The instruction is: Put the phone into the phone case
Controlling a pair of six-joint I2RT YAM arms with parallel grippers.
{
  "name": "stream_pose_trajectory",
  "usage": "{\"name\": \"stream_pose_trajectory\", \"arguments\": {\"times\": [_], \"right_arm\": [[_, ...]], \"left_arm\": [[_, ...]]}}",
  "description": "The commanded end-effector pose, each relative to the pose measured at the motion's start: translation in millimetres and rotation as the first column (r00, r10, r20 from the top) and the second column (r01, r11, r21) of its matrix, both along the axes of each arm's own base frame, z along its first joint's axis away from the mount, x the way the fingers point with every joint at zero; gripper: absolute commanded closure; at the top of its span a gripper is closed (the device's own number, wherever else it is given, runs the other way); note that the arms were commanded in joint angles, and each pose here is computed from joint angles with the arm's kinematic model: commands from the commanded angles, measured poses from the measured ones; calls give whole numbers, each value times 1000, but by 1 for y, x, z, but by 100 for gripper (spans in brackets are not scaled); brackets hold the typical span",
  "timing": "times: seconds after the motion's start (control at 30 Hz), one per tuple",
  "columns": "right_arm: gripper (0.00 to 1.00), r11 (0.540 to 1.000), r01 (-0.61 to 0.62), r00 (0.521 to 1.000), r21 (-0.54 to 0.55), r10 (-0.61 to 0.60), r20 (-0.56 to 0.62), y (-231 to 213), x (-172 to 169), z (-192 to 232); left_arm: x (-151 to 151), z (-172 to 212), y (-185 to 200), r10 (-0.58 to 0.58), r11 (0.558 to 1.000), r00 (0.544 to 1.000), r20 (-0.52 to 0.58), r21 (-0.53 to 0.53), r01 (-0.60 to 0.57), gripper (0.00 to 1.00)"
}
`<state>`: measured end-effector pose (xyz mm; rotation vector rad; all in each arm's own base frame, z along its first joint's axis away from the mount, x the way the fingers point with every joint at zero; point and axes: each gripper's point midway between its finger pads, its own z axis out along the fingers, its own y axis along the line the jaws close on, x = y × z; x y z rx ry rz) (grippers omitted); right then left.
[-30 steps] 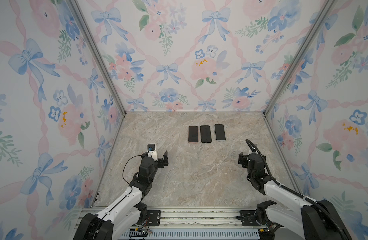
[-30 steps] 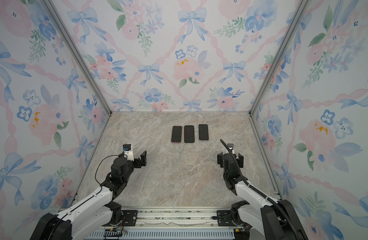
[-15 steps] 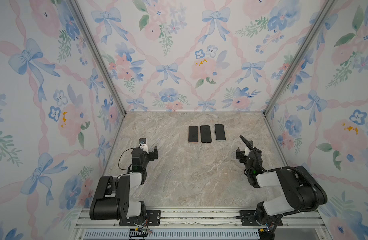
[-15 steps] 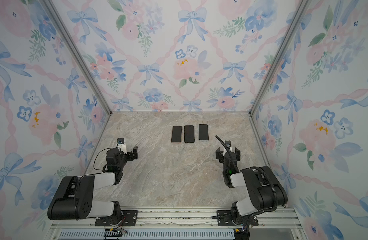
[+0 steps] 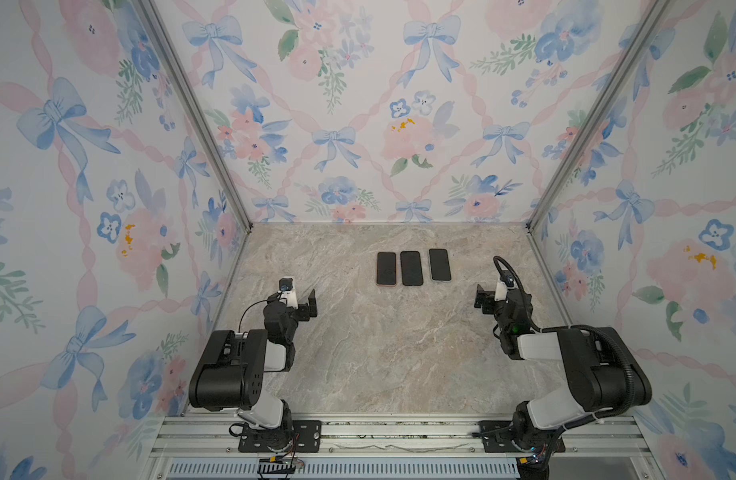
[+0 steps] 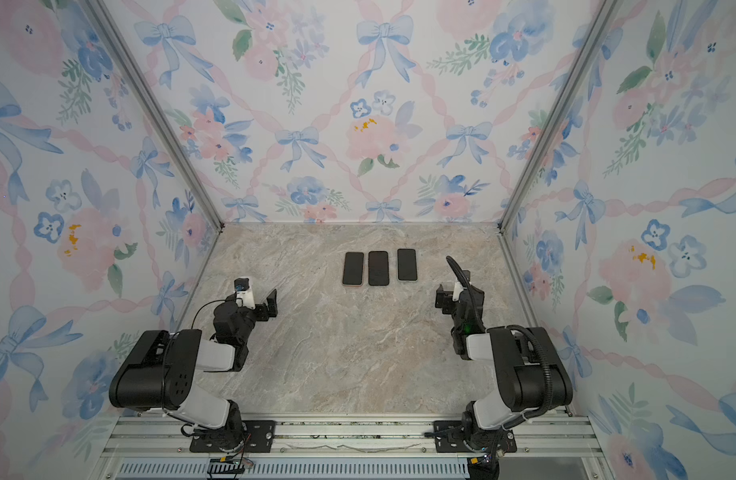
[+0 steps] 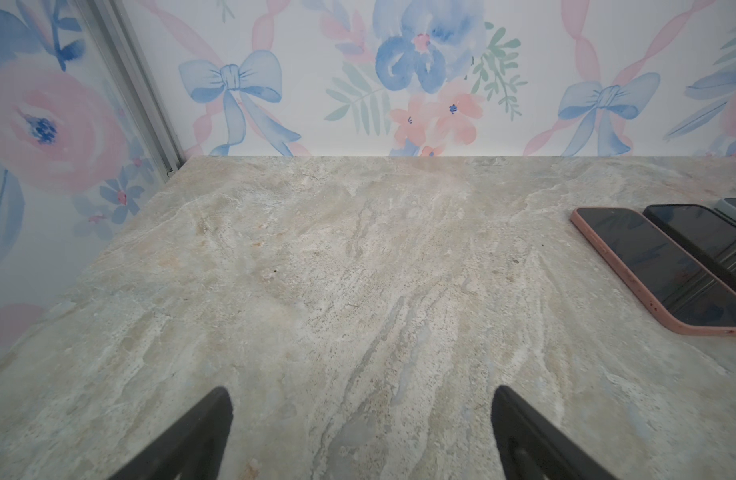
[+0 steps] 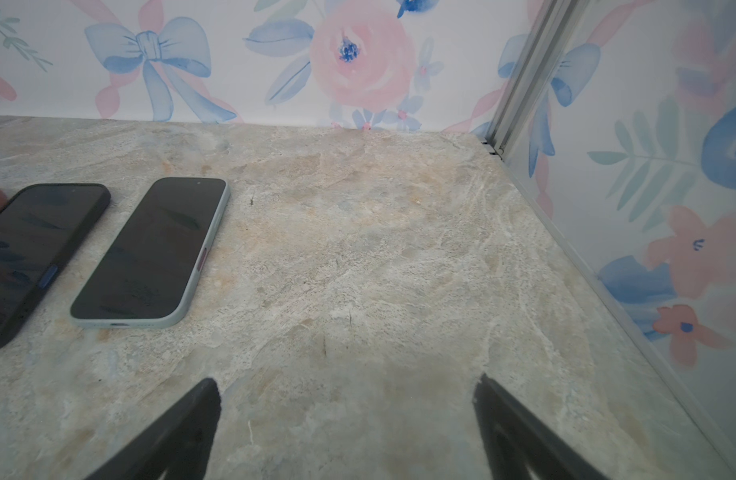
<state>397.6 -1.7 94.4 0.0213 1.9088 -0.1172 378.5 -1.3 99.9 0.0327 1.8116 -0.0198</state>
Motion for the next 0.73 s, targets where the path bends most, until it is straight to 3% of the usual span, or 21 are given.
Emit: {"name": "stream_pose_trajectory", "arguments": {"times": [0.0,0.7], "right_arm": [[3,999,-25,1000,26,25,-8,5,4,2],[3,996,-65,998,63,66,-14,6,5,1]], "left_arm": [[1,4,-2,-4,1000,1000,22,12,3,2],[0,4,-1,3,1000,1000,21,13,-3,2]]}}
